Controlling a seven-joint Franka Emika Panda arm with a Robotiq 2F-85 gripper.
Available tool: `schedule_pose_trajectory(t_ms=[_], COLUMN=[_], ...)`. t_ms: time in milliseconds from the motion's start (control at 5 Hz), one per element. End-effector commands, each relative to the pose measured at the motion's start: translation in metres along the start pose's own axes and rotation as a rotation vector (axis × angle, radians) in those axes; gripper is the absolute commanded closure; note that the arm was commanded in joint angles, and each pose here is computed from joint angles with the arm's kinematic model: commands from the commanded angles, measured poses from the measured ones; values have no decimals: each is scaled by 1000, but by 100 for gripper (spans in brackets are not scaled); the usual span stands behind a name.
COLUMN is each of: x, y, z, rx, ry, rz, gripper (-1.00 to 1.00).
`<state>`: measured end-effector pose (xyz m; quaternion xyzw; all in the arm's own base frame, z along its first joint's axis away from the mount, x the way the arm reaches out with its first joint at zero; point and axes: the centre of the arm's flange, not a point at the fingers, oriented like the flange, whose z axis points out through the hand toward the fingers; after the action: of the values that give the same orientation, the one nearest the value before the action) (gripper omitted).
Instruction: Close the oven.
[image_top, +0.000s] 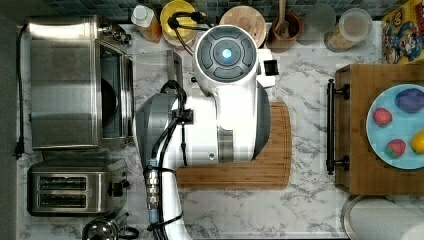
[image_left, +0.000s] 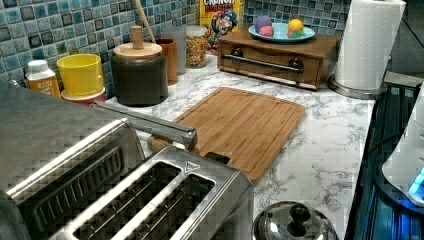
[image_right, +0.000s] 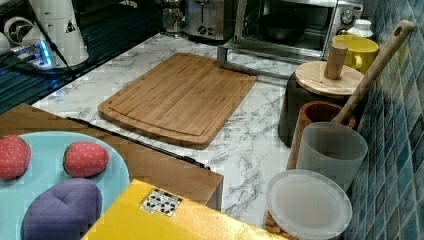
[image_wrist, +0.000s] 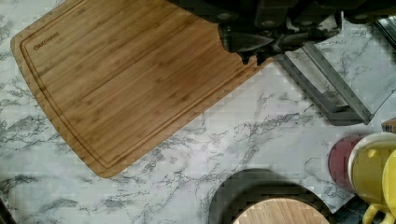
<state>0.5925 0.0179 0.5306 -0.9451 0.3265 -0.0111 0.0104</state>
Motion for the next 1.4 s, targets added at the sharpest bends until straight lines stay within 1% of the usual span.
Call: schedule_pose_trajectory(t_ms=[200,400,600,800,1000,1200,1400], x=[-1,3,13,24,21,23,26], y=[11,26,44,55,41,26,13], z=[15,47,81,104,124,152,185], rx=[154,307,445,579,640,662,623], ry=[59,32,-33,-43,-20,-60,-108], rz=[-135,-286,-407,-521,-602,-631,-638], gripper=[100,100,100,100,100,100,100])
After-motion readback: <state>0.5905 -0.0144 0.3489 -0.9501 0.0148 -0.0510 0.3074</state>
